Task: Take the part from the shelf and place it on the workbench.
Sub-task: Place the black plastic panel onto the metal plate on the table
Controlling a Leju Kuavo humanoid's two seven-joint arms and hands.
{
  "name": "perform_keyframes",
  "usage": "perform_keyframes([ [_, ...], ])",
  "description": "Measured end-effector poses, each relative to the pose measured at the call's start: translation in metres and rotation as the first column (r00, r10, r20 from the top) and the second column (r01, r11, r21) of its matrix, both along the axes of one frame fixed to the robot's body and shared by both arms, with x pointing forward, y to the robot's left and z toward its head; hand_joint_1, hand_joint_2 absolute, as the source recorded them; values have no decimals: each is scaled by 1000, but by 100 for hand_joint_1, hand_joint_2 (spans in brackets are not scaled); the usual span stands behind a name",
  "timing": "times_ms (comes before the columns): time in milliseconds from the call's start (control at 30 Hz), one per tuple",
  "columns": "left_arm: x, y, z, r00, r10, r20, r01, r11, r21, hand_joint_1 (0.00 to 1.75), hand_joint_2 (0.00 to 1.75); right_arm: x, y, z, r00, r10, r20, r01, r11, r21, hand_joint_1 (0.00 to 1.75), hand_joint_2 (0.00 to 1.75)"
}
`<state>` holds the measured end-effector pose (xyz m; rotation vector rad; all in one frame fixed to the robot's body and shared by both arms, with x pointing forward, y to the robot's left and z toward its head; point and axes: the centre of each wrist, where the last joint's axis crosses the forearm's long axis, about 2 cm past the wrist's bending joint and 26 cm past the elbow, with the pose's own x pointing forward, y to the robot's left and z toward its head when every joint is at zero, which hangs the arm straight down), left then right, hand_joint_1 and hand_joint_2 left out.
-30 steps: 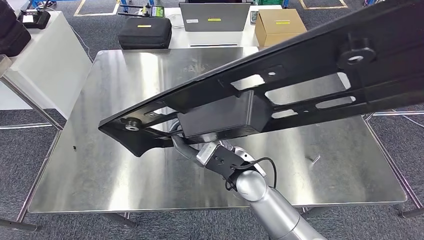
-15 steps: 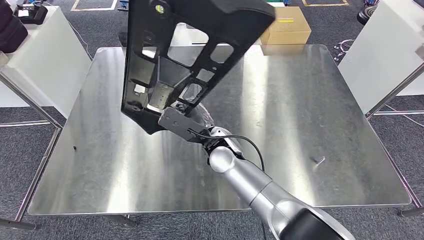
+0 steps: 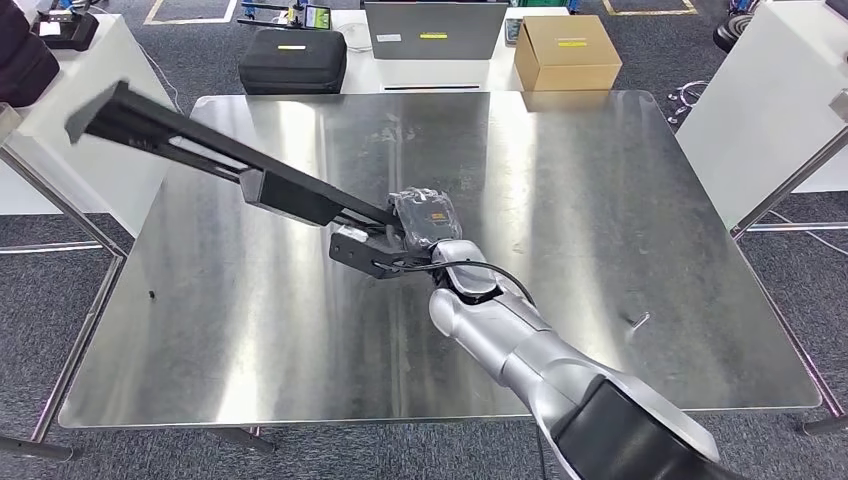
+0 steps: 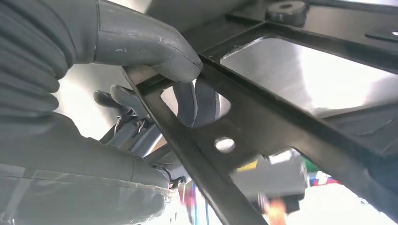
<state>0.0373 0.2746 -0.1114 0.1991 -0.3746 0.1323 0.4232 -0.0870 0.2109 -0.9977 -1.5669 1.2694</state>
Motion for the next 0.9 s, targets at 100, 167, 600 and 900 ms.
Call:
perform_keyframes([
  [100,-1,-1,0,1000,2,-2,-2,1000,6,0,175,9,-11,5,988,-42,150,80,964,-256,175,175],
  [167,-1,-2,0,1000,-1,-3,1,1000,8,0,175,15,-21,7,975,-52,215,127,928,-351,175,175],
  [600,0,-3,0,1000,-17,0,17,1000,20,0,175,26,-43,12,928,27,372,181,839,-514,175,175],
  [900,0,-3,0,1000,-29,-2,29,999,32,0,175,19,-39,-1,947,23,320,154,844,-514,175,175],
])
